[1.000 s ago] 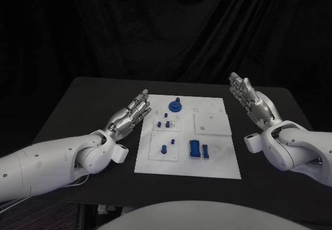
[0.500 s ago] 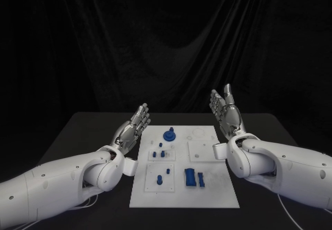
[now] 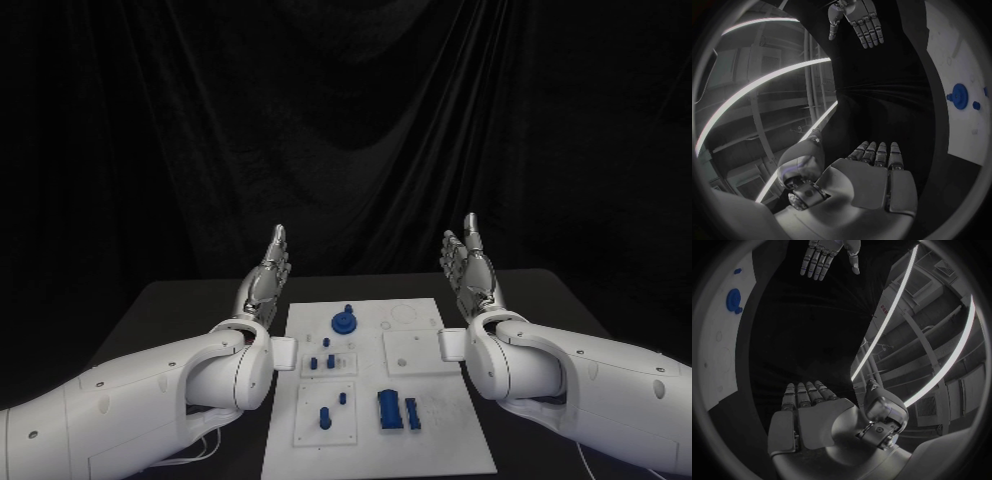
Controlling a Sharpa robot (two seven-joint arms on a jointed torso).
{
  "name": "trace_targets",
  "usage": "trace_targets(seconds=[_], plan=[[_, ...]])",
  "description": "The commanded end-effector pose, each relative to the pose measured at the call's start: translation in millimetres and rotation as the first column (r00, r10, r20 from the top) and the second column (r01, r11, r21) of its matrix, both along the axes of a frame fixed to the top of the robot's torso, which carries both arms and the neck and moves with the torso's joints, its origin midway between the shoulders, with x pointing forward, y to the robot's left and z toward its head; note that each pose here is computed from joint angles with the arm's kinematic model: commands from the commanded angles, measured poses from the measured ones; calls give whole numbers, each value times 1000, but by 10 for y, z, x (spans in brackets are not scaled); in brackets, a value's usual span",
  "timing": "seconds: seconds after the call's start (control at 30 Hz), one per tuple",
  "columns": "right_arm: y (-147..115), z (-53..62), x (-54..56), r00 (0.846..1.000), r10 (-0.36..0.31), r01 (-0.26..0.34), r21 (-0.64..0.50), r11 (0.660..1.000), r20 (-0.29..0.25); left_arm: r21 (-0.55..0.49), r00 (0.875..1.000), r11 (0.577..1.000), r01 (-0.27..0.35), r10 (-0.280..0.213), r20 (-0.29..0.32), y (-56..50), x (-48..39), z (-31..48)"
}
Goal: Assemble the parts on the task board
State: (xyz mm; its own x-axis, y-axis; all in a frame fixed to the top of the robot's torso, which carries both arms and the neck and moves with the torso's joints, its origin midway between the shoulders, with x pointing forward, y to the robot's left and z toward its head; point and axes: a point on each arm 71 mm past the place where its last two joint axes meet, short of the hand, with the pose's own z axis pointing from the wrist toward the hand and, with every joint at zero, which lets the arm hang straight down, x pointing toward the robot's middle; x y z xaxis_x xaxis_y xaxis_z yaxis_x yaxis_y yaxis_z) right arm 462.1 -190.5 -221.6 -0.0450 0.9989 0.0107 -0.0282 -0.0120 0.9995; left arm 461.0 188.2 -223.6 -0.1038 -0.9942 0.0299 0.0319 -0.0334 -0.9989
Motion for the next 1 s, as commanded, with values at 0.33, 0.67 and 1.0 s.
trace_targets(seconds=[0.33,0.67,1.0], plan=[[-19,-26,-3,999,-27,27,-2,1000,-29,24,996,996,-85,86,-34,42,8,-6],[-19,-26,-3,999,-27,27,-2,1000,-29,24,996,996,-85,86,-34,42,8,-6],[-19,-26,-3,999,-27,27,-2,1000,-29,24,996,996,-85,86,-34,42,8,-6]])
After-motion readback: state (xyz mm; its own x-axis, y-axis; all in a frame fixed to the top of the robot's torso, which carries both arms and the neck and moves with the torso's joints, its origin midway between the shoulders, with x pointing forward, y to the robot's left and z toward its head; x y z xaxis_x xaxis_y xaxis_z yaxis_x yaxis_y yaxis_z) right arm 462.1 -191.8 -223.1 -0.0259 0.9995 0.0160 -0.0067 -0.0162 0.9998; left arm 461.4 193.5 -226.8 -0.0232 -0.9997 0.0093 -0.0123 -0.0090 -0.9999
